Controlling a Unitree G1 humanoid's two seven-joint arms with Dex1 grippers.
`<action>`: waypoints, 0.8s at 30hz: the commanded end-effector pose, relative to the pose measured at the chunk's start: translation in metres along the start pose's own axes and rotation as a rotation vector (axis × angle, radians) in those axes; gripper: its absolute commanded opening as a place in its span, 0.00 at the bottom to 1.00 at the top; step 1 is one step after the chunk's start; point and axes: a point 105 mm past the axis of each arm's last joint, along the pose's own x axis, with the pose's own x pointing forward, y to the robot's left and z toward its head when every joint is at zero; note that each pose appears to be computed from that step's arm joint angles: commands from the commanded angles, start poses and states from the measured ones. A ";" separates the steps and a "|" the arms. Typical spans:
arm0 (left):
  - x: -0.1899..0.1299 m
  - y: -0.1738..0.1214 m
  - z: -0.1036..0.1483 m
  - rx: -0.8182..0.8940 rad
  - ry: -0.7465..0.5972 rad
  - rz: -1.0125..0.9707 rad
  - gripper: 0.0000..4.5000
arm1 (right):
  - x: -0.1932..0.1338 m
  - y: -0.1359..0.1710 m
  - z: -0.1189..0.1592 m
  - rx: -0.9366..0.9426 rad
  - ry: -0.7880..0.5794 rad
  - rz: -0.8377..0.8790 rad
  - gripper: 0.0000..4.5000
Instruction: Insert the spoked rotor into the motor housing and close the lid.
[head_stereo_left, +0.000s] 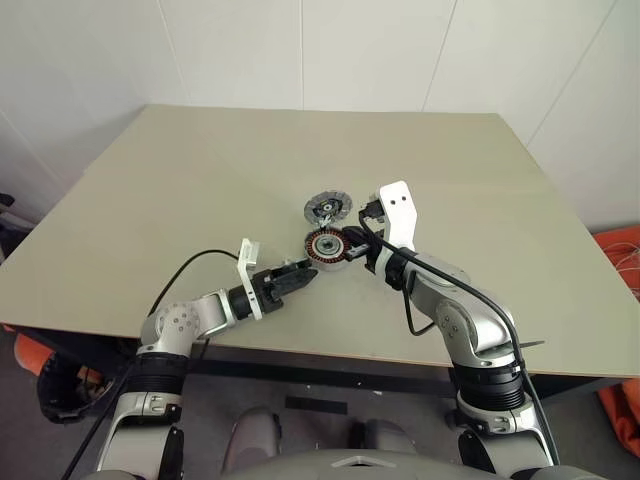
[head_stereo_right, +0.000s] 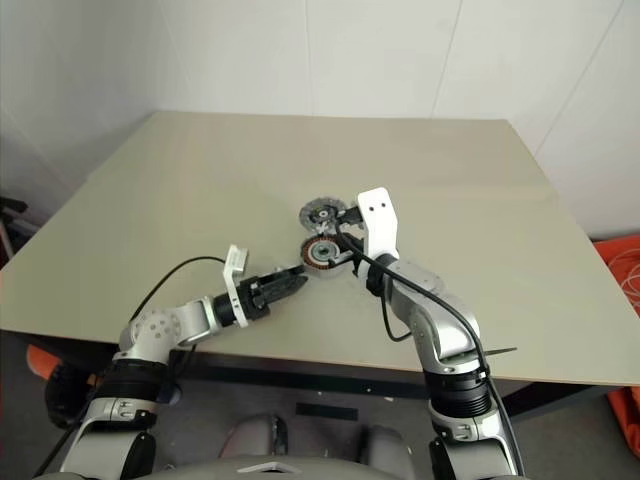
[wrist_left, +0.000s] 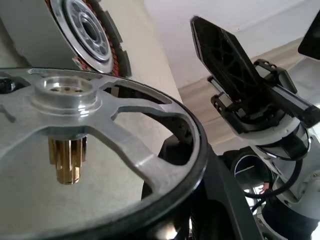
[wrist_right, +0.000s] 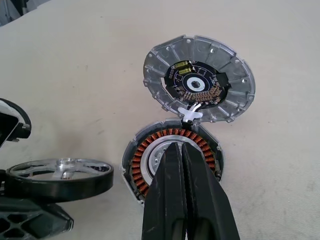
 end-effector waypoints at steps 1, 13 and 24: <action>-0.001 -0.022 0.006 0.045 0.017 -0.093 0.00 | -0.002 0.003 0.017 -0.023 -0.065 0.008 0.00; -0.018 0.010 0.002 0.051 -0.002 0.066 0.00 | -0.002 0.003 0.016 -0.031 -0.062 0.016 0.00; -0.029 0.011 -0.006 0.007 0.024 0.075 0.43 | -0.002 0.004 0.017 -0.032 -0.066 0.018 0.00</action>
